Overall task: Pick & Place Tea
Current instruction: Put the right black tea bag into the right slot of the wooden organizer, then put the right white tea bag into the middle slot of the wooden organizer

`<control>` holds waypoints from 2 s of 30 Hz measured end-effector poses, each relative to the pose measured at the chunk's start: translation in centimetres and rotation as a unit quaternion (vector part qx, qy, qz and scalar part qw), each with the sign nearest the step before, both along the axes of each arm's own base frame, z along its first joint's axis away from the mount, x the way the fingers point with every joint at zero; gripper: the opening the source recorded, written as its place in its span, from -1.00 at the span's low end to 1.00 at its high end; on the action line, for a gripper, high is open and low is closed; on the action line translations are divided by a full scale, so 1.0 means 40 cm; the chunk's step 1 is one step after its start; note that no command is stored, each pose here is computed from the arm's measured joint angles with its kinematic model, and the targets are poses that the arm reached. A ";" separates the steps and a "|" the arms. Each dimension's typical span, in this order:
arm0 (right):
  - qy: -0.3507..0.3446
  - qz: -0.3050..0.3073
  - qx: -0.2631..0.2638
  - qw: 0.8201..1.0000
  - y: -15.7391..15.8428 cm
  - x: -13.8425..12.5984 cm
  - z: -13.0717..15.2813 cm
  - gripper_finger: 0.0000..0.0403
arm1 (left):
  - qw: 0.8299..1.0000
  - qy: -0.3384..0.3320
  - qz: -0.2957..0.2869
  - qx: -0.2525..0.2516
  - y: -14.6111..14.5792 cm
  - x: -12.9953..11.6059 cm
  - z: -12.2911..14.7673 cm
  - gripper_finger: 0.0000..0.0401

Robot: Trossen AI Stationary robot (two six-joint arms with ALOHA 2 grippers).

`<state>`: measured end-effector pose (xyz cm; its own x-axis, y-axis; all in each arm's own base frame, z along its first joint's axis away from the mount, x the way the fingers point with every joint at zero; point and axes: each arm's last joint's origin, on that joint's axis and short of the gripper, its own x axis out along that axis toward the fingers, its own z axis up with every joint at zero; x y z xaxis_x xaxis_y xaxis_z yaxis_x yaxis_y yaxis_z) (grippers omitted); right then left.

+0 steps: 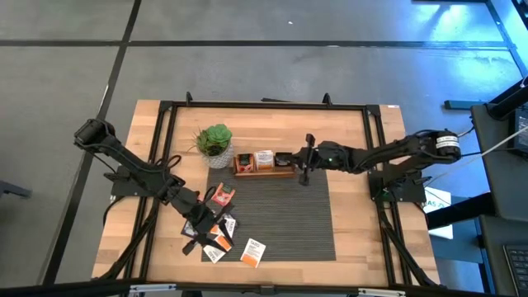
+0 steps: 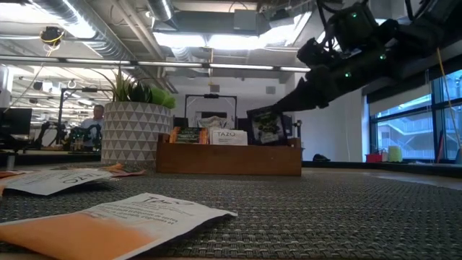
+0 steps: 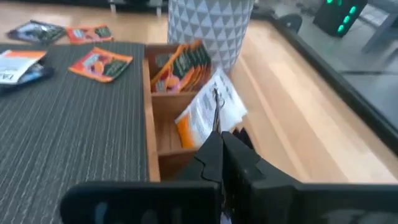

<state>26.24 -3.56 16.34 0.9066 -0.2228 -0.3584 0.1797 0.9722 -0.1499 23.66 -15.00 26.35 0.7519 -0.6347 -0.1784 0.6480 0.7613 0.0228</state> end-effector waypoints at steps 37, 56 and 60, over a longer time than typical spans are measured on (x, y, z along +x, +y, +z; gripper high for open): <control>-0.018 0.034 -0.016 0.999 0.048 0.009 0.009 -0.40 | 0.962 0.175 0.211 0.005 0.023 0.021 -0.105 -0.43; 0.053 0.160 0.212 0.963 0.369 0.110 0.072 -0.40 | 0.954 0.285 0.077 -0.050 -0.172 0.156 -0.286 -0.42; 0.074 0.148 0.268 0.949 0.431 0.154 0.042 -0.40 | 0.951 0.293 0.089 -0.031 -0.202 0.150 -0.313 -0.43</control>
